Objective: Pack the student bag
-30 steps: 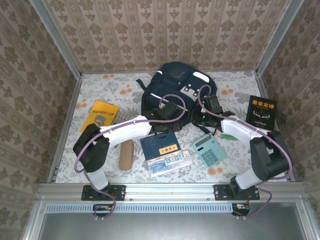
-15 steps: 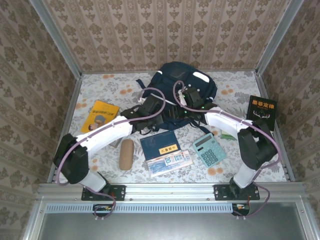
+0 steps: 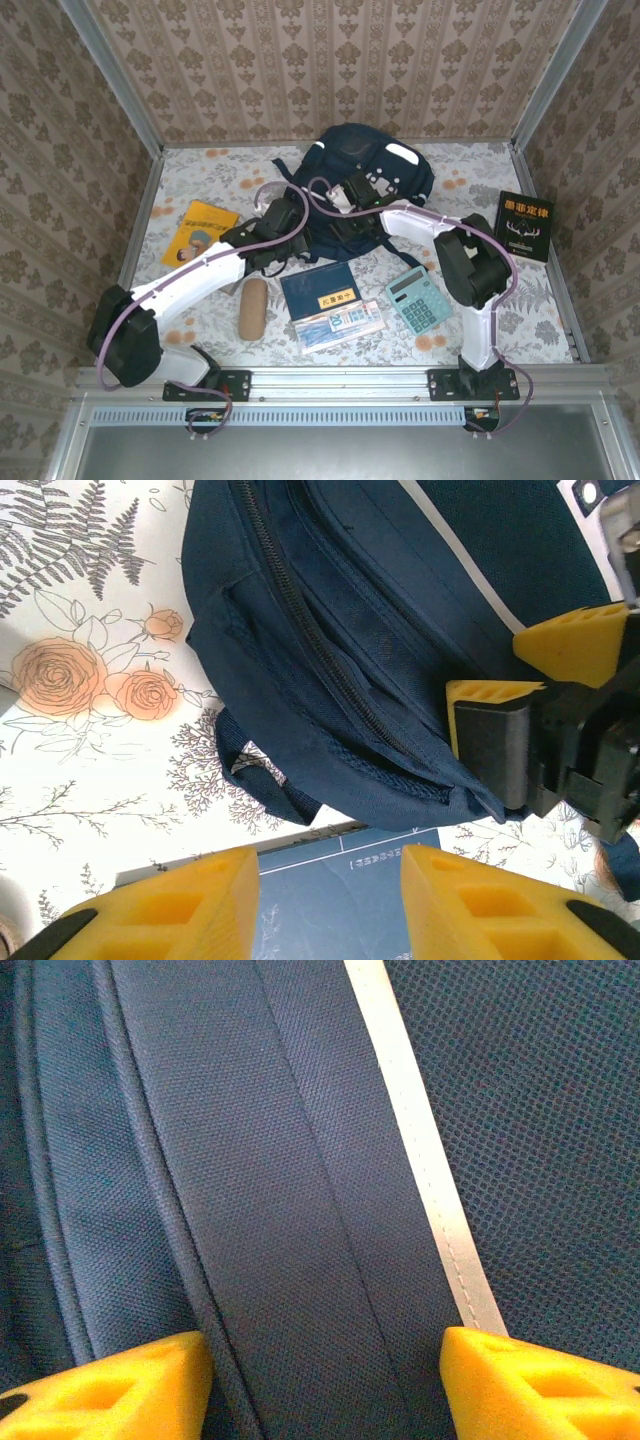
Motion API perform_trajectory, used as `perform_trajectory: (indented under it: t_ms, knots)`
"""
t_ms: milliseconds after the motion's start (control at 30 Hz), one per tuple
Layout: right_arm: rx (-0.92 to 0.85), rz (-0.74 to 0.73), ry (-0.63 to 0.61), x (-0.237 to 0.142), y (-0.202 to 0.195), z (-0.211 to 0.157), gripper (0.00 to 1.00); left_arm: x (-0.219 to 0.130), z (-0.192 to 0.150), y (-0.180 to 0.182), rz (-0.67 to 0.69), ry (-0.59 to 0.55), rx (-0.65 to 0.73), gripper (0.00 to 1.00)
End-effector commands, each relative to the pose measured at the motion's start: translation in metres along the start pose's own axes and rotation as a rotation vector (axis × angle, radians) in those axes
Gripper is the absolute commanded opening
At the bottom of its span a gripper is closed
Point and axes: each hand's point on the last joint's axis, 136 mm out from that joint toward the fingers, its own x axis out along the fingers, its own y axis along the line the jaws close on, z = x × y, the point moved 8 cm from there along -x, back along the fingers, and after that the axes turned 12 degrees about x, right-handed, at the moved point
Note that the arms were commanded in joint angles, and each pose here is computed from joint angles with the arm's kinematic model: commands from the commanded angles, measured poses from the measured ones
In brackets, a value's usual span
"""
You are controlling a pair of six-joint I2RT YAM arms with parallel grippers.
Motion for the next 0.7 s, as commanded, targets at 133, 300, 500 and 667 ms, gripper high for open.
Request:
perform_trajectory:
  t_ms: [133,300,500,667]
  knots:
    - [-0.154,-0.113,0.118,0.019,0.004,-0.001,0.62,-0.006,-0.001,0.009,-0.012,-0.014,-0.027,0.42]
    - [-0.154,-0.050,0.164,0.023,0.014,-0.007,0.29,-0.010,-0.003,0.013,-0.023,-0.025,-0.020,0.43]
    - [-0.062,-0.035,0.159,0.014,0.016,0.002,0.00,-0.010,-0.003,0.011,-0.048,-0.032,0.024,0.43]
    - [0.047,0.025,0.043,-0.036,0.019,0.033,0.00,-0.005,0.000,-0.001,-0.111,-0.045,0.072,0.42]
